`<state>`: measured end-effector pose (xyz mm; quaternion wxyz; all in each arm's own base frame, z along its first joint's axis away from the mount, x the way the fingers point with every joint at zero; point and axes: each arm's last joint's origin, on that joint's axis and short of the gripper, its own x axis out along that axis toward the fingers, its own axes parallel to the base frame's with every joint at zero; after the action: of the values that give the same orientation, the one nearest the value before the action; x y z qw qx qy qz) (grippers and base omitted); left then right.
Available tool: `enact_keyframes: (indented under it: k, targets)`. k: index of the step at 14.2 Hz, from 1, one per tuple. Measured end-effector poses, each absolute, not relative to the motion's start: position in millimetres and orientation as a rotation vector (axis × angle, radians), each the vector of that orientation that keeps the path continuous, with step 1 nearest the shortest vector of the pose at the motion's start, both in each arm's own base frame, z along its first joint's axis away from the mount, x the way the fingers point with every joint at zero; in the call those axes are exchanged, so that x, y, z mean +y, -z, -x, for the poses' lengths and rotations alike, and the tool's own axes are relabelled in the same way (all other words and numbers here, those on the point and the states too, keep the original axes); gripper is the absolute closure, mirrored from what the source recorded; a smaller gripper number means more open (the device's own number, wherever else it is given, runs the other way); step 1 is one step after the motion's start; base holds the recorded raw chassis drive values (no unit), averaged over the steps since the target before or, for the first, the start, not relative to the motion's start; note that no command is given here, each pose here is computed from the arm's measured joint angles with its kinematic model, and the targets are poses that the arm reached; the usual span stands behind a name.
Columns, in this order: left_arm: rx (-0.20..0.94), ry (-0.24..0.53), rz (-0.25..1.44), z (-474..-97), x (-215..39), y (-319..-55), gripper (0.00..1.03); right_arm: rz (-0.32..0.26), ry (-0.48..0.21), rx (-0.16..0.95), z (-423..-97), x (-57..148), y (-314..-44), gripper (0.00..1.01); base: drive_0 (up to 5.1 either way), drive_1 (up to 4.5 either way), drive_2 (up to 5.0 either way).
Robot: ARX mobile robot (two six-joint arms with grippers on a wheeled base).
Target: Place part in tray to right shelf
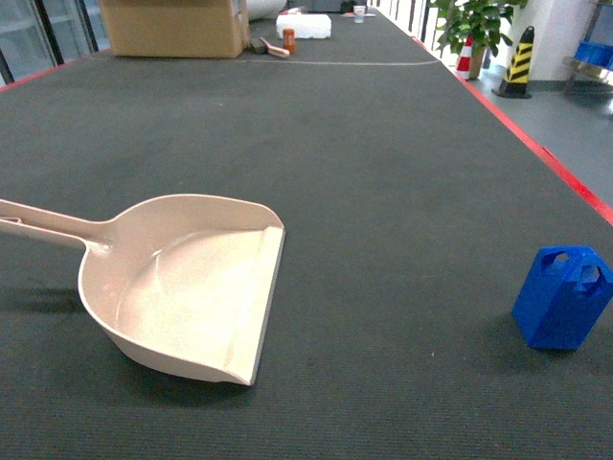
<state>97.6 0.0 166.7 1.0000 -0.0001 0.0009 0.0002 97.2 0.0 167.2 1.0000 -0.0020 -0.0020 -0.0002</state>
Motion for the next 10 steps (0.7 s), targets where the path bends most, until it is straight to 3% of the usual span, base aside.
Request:
enact_keyframes:
  k: [10]
  targets:
    - [0.002, 0.0, 0.0, -97.6, 0.0, -166.7, 0.05, 0.004, 0.0, -0.004, -97.2, 0.0, -167.2, 0.03, 0.0, 0.0, 0.0]
